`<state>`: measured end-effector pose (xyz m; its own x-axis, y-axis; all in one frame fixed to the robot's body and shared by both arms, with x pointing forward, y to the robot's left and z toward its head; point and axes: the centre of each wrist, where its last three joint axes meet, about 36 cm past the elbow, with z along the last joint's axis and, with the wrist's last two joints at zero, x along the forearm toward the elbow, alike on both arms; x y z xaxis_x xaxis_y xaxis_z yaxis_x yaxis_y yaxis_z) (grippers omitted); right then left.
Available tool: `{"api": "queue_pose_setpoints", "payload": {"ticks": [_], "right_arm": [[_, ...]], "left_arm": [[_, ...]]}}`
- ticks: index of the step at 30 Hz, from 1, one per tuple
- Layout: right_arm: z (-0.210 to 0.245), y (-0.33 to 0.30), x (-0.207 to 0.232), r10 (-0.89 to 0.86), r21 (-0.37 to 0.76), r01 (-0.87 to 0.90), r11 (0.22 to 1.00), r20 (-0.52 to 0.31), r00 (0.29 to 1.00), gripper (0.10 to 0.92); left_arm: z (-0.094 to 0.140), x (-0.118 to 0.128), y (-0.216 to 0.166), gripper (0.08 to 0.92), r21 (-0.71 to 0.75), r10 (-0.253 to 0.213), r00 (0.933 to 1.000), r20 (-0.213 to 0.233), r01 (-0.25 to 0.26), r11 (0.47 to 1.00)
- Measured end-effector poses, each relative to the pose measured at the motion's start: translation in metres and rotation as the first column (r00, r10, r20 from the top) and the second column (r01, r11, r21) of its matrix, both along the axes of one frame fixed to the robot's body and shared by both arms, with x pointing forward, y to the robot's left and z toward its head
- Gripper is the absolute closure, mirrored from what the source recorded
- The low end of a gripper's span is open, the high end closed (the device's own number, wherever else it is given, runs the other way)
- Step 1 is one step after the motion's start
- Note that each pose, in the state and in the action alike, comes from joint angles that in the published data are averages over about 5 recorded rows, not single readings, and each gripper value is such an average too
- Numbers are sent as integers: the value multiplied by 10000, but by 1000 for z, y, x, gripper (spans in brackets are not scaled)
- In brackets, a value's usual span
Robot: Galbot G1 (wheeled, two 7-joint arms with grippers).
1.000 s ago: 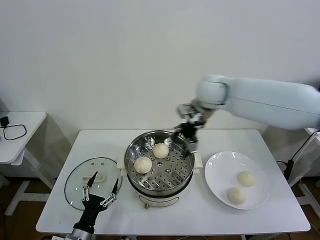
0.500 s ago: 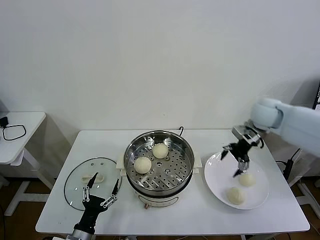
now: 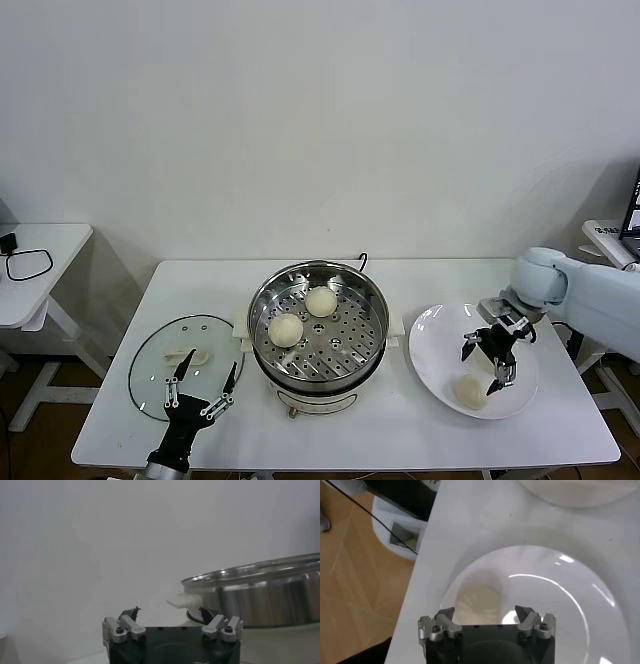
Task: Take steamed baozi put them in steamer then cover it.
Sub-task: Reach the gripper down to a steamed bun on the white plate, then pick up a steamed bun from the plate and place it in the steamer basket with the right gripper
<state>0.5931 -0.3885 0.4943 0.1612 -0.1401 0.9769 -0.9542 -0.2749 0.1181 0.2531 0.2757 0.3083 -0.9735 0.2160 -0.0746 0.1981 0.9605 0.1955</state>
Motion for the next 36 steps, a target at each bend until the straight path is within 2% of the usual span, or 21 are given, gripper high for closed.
{"api": "queue_pose_setpoints", "payload": {"ticks": [14,22,28,36], "right_arm": [[-29,-9,-10,-238,-46,238,9997,-58,9997,205],[-29,-12,-12,-316,46,316,9995,129,9994,327],[-20,-14,-12,-287,164,282,9995,313,9991,373],[25,-5,1,273,525,-321,9981,898,9956,427]], "left_arm": [[0,0,1,177,12,62,10000,25,-62,10000],[1,1,-3,177,-97,107,9999,72,-106,9999],[2,2,-2,177,-56,80,9999,100,-79,10000],[6,3,1,177,38,20,9998,178,-21,10000]]}}
